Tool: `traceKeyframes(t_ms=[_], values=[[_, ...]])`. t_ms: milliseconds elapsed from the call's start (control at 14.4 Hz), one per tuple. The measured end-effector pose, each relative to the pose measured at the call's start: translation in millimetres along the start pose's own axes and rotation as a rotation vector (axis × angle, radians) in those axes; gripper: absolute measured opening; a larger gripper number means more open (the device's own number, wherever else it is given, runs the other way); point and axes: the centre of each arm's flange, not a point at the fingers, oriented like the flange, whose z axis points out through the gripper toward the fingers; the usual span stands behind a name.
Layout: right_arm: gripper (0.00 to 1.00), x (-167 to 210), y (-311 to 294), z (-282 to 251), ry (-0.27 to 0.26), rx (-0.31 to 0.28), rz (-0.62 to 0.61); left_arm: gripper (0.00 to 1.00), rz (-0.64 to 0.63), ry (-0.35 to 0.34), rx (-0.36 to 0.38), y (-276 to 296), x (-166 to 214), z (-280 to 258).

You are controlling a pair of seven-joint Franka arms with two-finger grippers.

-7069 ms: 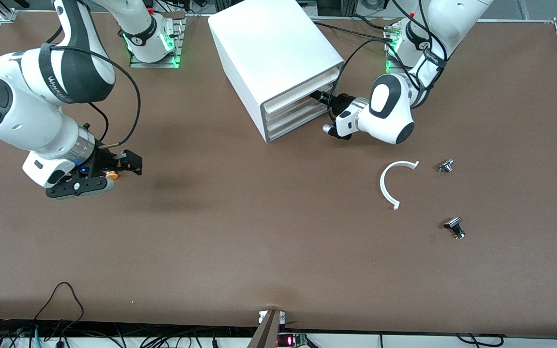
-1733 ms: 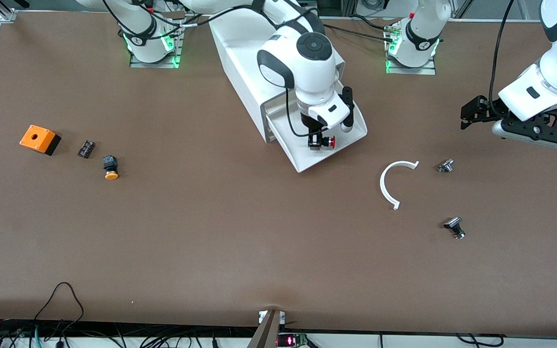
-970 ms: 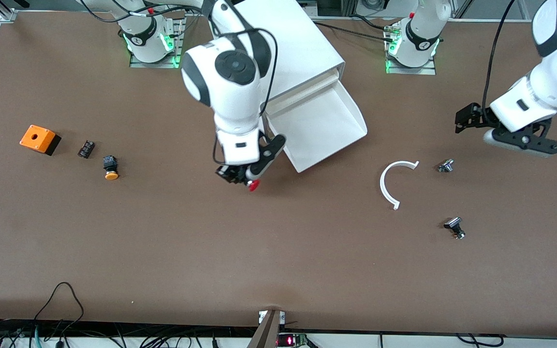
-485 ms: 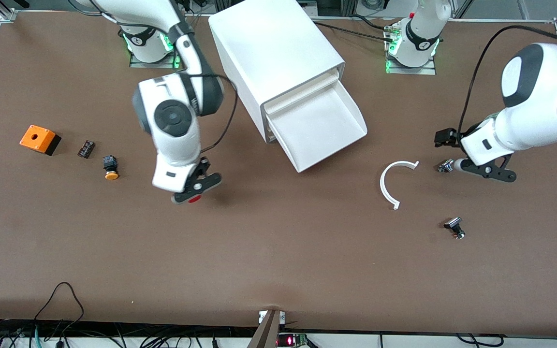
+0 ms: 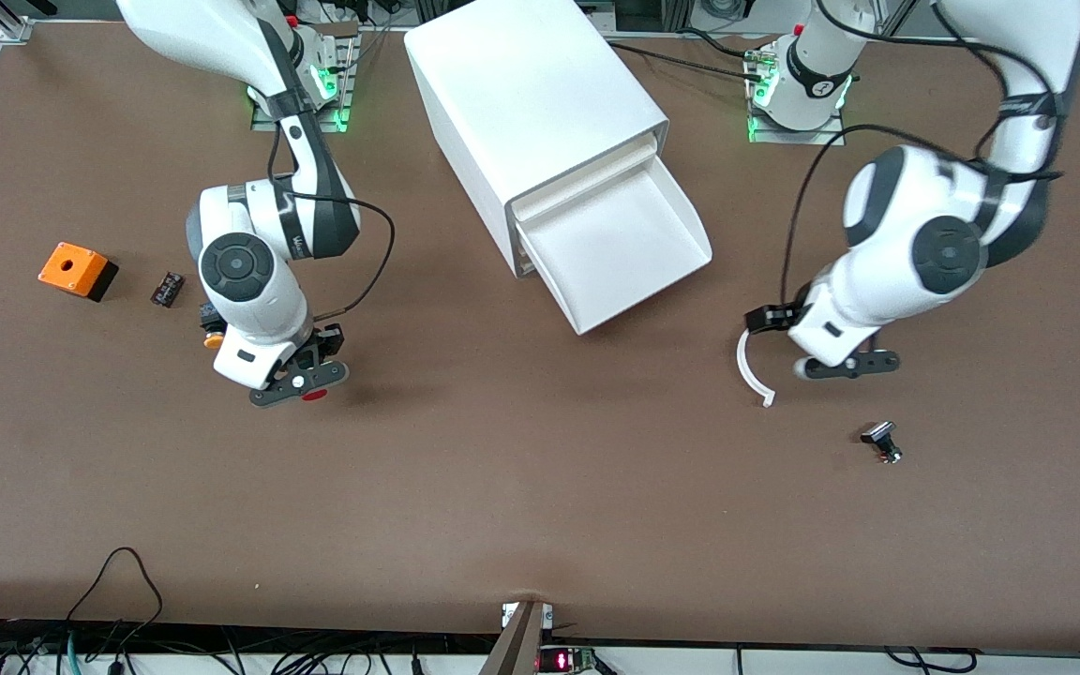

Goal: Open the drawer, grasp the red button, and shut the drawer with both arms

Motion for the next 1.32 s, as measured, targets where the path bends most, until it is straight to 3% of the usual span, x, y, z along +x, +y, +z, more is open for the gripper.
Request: traceKeyframes(t_ms=[139,485,1109,1248,1317], values=[[0.42,-18.2,21.1,20.8,0.017,0.011,0.043,1.00,-0.076,0.016,-0.009,15.4,-6.4,24.9],[0.42,-65.2,63.0,65.9,-0.022,0.052,0.130,1.00,-0.211,0.011,-0.012,62.7,-34.2,52.9],[0.43,-123.7,50.9,126.2,-0.004,0.053,0.144,1.00,-0.261,-0.118,-0.045,101.8,-88.3,83.6],[0.54,-122.7,51.7,122.9,0.004,0.054,0.147,1.00,-0.248,-0.140,-0.041,113.8,-106.0,89.3],[0.66,-121.4,52.4,118.7,0.012,0.055,0.148,1.00,-0.240,-0.151,-0.036,120.5,-116.9,92.4]])
